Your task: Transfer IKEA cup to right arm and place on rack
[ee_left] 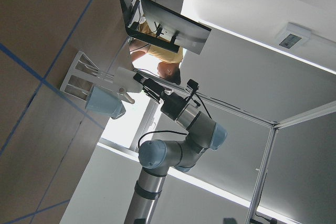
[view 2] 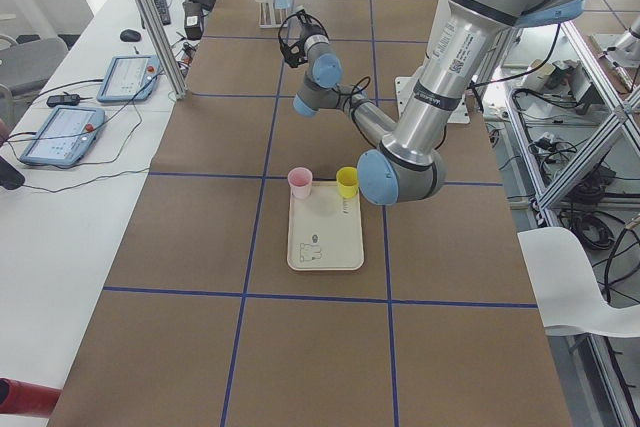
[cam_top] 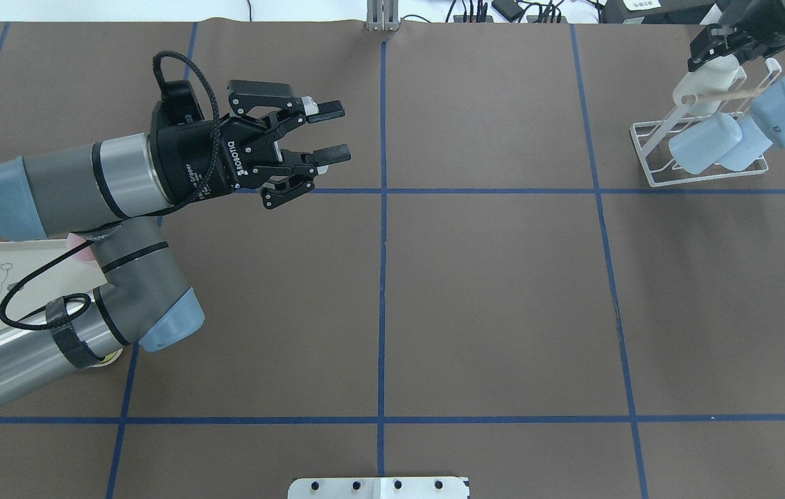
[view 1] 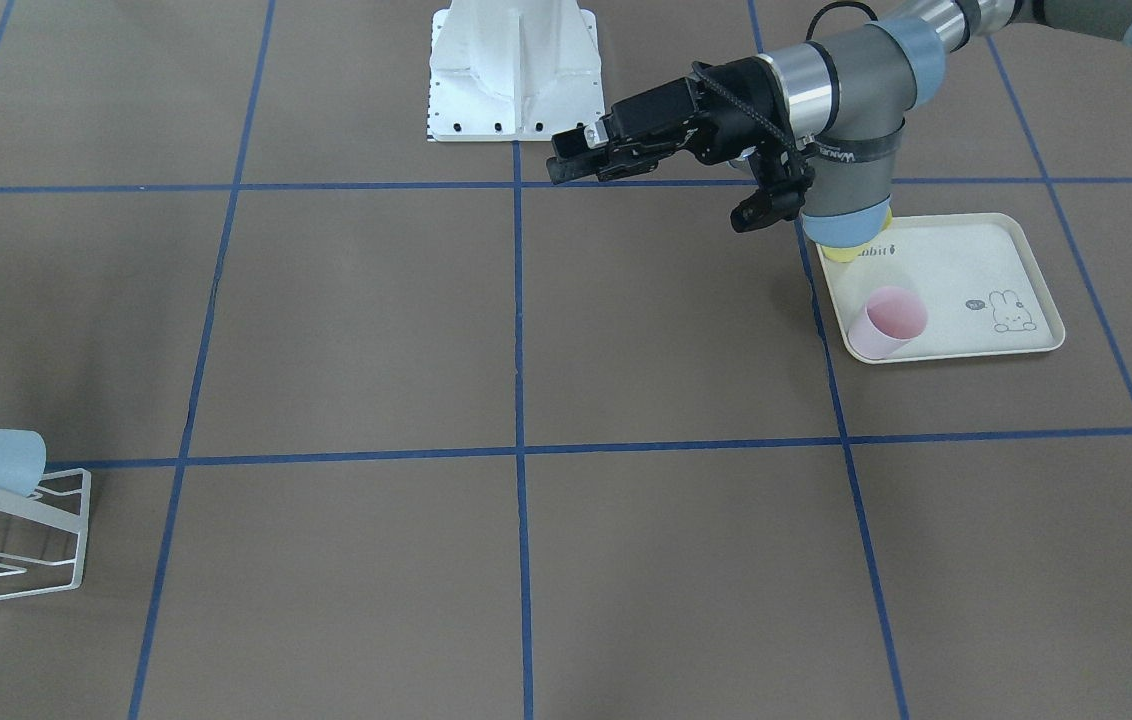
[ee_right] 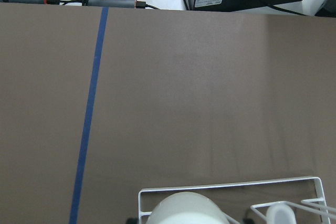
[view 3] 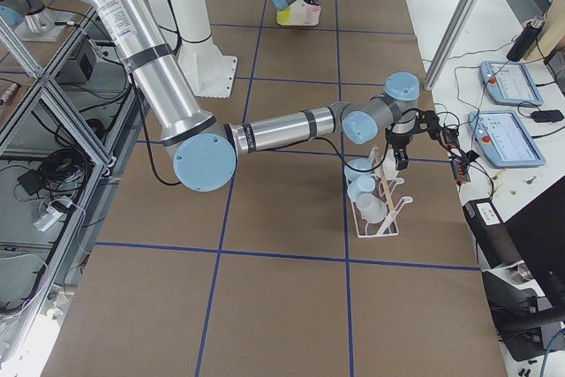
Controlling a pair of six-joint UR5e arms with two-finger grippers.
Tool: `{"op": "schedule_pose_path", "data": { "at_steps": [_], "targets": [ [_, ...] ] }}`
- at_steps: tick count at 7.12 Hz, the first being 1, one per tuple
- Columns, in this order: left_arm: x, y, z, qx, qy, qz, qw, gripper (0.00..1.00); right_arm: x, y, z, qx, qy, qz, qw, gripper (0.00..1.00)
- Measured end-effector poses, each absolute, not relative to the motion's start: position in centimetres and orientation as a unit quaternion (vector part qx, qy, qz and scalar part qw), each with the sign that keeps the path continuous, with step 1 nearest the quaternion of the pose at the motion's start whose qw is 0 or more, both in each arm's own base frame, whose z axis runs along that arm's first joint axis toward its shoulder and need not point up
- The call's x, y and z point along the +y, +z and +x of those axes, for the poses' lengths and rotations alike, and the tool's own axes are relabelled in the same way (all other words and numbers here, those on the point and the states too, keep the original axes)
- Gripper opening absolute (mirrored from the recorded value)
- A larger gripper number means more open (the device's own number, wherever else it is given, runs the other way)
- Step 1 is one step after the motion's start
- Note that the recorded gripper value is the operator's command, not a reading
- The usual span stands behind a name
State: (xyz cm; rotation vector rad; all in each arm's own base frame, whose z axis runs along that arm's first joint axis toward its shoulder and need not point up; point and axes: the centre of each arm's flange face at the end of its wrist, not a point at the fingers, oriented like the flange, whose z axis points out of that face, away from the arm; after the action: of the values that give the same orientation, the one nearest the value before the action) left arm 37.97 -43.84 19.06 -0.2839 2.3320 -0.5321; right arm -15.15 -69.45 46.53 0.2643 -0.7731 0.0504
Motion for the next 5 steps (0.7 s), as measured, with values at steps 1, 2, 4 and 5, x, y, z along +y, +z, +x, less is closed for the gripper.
{"op": "schedule_pose_path", "data": {
  "at_steps": [1,2,4,5],
  "targets": [
    [-43.8,19.1,38.0,0.904,-0.206,-0.110,0.358,0.58,-69.5,46.5,-15.4,-0.376,0.023,0.128,0.918,1.00],
    [-43.9,19.0,37.9,0.904,-0.206,-0.109,0.358,0.58,-69.5,46.6,-15.6,-0.375,0.023,0.127,0.918,1.00],
    [-44.1,20.2,36.9,0.903,-0.208,-0.093,0.365,0.57,-69.6,46.1,-15.7,-0.378,0.023,0.129,0.917,1.00],
    [-44.1,22.7,35.4,0.896,-0.205,-0.065,0.388,0.57,-69.6,45.0,-15.6,-0.383,0.022,0.135,0.914,1.00]
  ]
}}
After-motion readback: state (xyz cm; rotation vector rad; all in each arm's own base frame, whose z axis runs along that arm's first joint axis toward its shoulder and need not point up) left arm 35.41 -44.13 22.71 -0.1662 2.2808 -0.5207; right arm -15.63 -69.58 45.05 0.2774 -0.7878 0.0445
